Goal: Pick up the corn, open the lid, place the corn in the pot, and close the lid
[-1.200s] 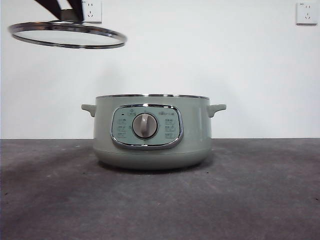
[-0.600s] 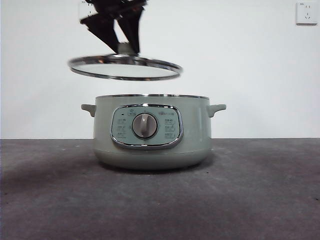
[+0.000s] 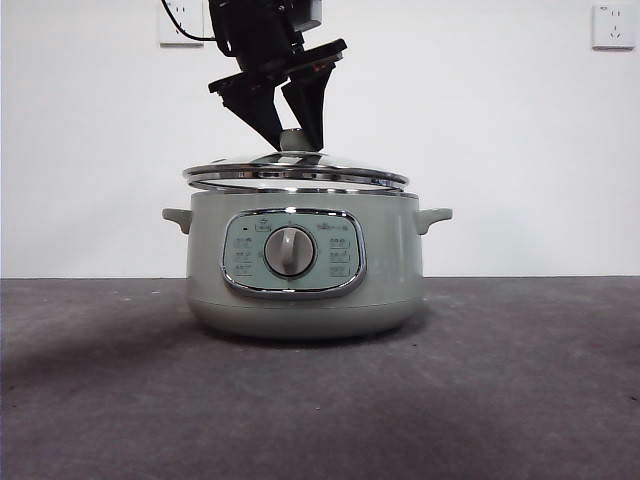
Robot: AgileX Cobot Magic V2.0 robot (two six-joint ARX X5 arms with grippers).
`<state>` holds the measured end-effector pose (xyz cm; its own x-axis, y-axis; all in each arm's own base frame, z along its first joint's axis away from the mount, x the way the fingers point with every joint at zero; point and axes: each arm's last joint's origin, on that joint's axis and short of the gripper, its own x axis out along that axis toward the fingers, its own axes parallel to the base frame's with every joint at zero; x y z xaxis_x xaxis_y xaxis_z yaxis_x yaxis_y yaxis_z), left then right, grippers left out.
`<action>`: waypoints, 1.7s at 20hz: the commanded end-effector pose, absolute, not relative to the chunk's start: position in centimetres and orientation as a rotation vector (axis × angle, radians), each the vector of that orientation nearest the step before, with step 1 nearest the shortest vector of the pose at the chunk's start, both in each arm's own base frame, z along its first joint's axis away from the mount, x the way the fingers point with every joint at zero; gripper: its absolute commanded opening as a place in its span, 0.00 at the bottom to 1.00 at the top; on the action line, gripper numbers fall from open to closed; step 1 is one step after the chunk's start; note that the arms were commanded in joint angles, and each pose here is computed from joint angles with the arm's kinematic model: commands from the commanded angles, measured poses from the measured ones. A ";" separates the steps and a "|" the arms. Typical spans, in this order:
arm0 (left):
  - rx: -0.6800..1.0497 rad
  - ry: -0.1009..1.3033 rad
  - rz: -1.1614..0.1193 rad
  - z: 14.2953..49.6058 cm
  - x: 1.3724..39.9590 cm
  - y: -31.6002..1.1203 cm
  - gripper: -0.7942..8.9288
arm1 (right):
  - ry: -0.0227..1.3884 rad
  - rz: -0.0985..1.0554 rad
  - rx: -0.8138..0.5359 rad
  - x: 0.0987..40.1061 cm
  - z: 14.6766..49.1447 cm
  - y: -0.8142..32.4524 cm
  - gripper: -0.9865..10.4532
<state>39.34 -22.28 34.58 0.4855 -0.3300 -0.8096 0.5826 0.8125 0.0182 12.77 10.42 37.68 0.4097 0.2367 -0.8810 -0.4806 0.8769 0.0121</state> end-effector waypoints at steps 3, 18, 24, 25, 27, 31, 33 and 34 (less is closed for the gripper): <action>0.291 0.888 -0.573 34.6 39.6 -22.5 0.07 | 1.084 0.436 -0.249 12.4 37.5 10.1 0.08; 0.293 1.002 -0.616 31.7 40.2 -23.3 0.07 | 1.084 0.434 -0.246 12.4 37.5 10.1 0.08; 0.293 1.000 -0.616 31.8 40.2 -23.3 0.18 | 1.085 0.435 -0.246 12.4 37.5 10.1 0.08; 0.293 1.000 -0.616 31.8 40.2 -23.3 0.30 | 1.085 0.435 -0.246 12.4 37.4 10.1 0.08; 0.292 0.999 -0.617 31.8 40.2 -23.3 0.53 | 1.085 0.435 -0.246 12.4 37.5 10.1 0.08; 0.288 0.981 -0.611 32.2 40.2 -23.2 0.60 | 1.085 0.434 -0.246 12.4 37.4 10.1 0.08; 0.272 0.939 -0.601 33.4 40.0 -22.8 0.60 | 1.085 0.435 -0.246 12.4 37.5 10.1 0.08; 0.261 0.906 -0.595 34.5 39.6 -22.4 0.60 | 1.084 0.435 -0.246 12.4 37.5 10.1 0.08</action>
